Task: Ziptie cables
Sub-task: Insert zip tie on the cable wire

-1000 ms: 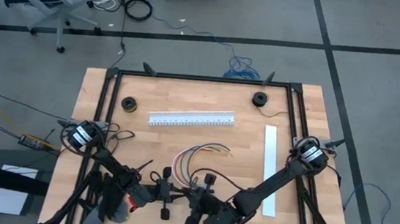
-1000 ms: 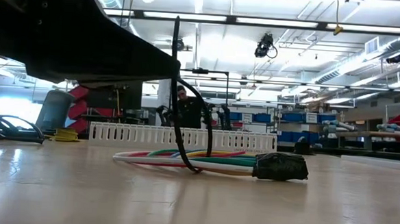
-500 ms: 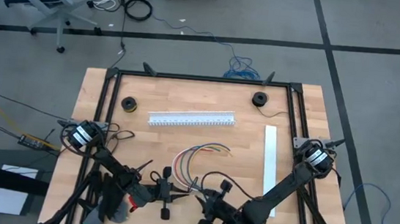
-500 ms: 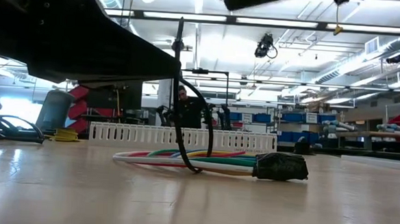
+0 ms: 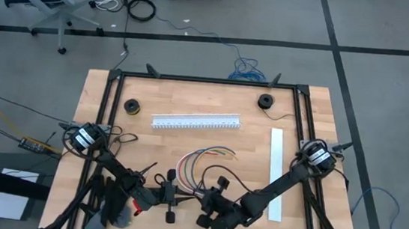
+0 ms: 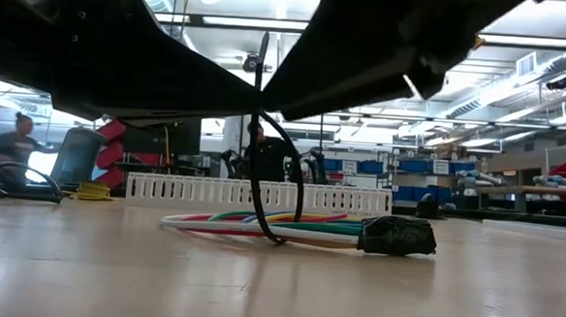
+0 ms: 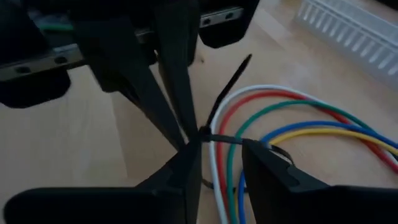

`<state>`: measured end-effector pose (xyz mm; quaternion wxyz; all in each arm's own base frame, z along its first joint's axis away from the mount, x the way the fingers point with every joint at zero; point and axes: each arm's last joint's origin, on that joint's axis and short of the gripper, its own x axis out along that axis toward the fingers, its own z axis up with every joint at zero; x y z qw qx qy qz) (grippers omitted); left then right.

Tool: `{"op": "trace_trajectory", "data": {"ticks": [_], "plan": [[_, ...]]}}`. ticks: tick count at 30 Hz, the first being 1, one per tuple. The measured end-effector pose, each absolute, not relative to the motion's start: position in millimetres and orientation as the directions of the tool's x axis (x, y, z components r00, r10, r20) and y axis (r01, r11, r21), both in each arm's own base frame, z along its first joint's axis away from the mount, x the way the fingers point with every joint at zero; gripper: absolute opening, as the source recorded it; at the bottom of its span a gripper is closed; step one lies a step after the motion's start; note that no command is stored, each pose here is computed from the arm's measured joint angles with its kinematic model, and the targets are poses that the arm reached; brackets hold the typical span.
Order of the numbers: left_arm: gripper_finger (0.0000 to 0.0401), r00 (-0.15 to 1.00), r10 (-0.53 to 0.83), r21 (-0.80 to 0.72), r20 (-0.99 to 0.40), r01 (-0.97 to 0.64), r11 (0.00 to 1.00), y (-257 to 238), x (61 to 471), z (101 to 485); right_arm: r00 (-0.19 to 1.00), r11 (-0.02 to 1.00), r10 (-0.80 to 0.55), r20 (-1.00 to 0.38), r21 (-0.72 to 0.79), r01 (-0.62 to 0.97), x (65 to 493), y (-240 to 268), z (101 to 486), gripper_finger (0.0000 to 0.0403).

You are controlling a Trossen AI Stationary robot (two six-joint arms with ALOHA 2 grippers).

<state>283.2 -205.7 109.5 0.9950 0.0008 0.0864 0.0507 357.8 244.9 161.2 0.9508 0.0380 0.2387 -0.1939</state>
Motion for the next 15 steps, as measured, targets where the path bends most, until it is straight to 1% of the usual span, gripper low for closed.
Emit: {"op": "trace_trajectory", "data": {"ticks": [4,8,15], "plan": [[0.0,0.98,0.099,0.013,-0.174,-0.098,0.995,-206,283,109,0.829,0.937,-0.322,-0.457,-0.03,0.348,364,241,161,0.0087],[0.0,0.98,0.099,0.029,-0.175,-0.095,0.995,-206,283,109,0.831,0.939,-0.317,-0.457,-0.026,0.344,369,234,161,0.0077],[0.0,0.981,0.092,0.033,-0.172,-0.088,0.996,-206,283,110,0.851,0.954,-0.278,-0.445,-0.022,0.3,374,233,164,0.0075]]}}
